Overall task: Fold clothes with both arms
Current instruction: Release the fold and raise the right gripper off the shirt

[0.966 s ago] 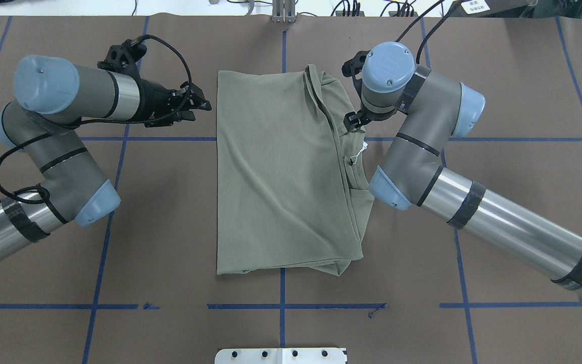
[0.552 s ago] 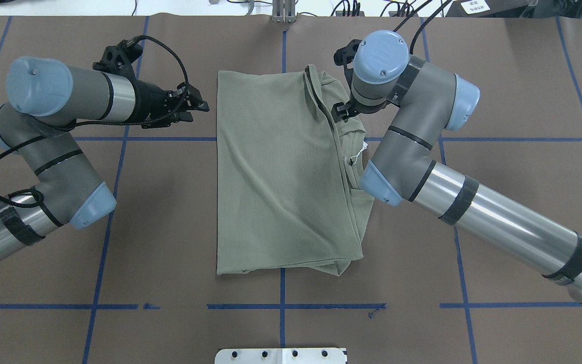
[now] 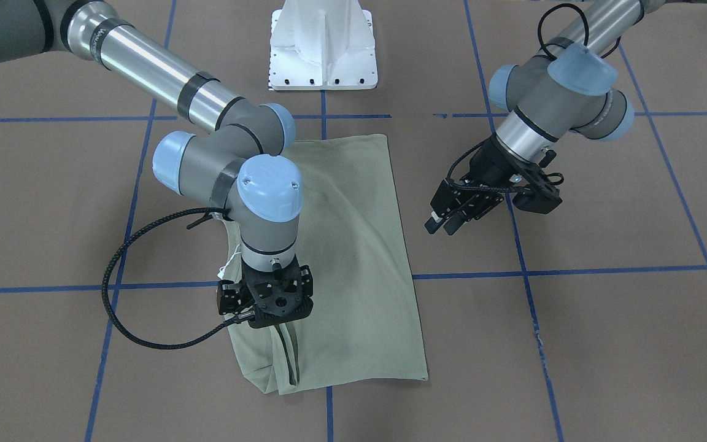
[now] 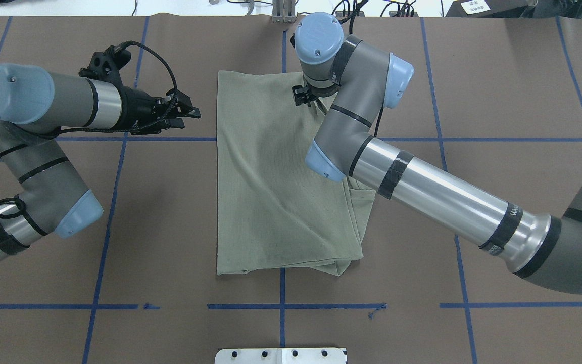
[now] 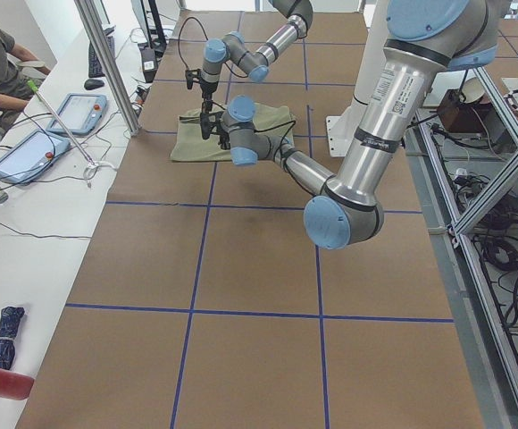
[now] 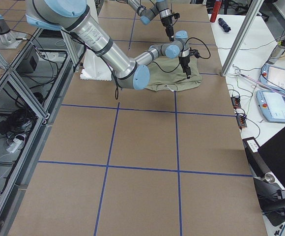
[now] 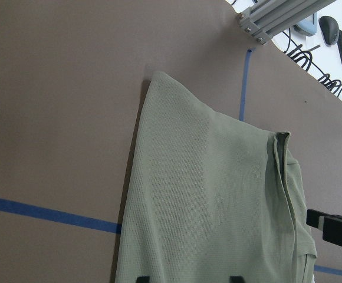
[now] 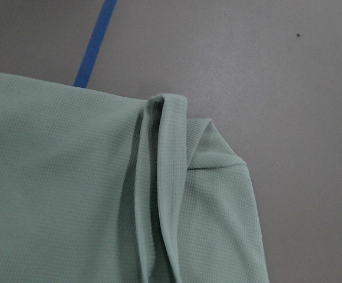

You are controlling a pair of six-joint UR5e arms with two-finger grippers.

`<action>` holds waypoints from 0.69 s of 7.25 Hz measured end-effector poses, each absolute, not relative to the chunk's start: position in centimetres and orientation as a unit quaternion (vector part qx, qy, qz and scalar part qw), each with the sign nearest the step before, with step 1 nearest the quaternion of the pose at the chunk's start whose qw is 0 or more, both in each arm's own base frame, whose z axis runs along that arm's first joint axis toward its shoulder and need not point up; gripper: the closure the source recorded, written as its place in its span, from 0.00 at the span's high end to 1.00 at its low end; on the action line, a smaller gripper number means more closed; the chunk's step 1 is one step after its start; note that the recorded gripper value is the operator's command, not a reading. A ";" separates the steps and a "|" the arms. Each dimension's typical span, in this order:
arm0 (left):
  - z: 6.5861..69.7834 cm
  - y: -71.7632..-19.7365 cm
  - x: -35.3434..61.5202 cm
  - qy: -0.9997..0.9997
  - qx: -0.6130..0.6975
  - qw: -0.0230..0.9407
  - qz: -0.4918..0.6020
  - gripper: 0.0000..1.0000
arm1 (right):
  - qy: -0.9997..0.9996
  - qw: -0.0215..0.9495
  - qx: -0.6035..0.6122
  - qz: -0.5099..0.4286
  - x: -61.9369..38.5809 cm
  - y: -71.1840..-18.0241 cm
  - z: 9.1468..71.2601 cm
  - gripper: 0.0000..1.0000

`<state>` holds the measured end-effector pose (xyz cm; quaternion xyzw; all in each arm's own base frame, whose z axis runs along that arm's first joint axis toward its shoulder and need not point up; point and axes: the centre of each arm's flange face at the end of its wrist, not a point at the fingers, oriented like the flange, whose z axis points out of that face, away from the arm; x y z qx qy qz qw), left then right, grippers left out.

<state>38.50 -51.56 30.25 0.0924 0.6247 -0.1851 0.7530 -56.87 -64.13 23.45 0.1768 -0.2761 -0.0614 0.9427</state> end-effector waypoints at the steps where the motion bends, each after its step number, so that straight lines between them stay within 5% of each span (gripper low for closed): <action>1: 30.5 -51.5 38.5 0.624 0.092 0.754 -0.185 0.54 | -0.270 0.944 0.179 -0.064 -58.2 -64.2 24.3 1.00; 5: 30.8 -51.5 38.5 0.622 0.091 0.756 -0.185 0.54 | -0.219 0.953 0.187 -0.095 -56.3 -66.9 29.6 1.00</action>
